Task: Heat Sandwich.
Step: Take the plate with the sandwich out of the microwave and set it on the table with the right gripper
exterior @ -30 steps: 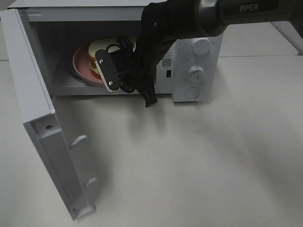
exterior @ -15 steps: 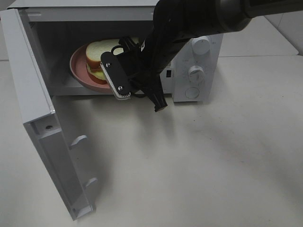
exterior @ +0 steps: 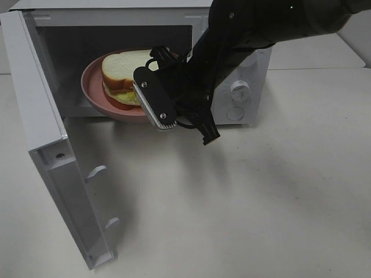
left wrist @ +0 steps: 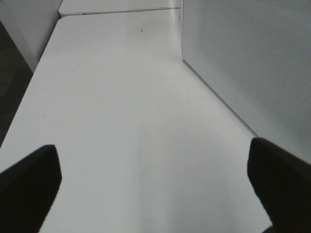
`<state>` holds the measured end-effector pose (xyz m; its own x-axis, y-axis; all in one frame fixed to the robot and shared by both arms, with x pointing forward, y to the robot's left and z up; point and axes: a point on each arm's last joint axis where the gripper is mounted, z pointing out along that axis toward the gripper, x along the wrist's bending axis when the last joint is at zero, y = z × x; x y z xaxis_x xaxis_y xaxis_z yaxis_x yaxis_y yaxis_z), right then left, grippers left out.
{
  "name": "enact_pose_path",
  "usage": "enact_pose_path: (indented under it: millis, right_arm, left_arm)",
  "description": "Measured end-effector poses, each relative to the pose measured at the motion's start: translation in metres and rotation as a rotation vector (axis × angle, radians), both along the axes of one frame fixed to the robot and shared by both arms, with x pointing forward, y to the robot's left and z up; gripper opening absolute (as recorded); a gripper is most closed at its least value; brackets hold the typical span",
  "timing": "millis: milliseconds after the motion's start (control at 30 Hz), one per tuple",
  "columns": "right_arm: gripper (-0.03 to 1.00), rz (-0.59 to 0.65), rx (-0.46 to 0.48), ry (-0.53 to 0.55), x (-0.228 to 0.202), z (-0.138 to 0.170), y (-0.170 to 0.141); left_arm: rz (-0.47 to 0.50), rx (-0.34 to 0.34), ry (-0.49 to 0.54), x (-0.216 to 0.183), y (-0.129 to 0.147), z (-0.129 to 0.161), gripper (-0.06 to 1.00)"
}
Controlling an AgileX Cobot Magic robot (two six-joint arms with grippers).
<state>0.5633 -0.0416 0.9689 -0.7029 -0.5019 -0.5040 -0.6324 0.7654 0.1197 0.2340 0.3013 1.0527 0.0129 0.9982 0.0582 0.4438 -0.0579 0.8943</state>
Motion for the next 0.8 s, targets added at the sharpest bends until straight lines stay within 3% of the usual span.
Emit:
enact_pose_path:
  millis: [800]
  right_arm:
    - [0.06, 0.052, -0.019, 0.01, -0.074, 0.013, -0.041]
  left_arm:
    - [0.0, 0.0, 0.0, 0.0, 0.0, 0.0, 0.99]
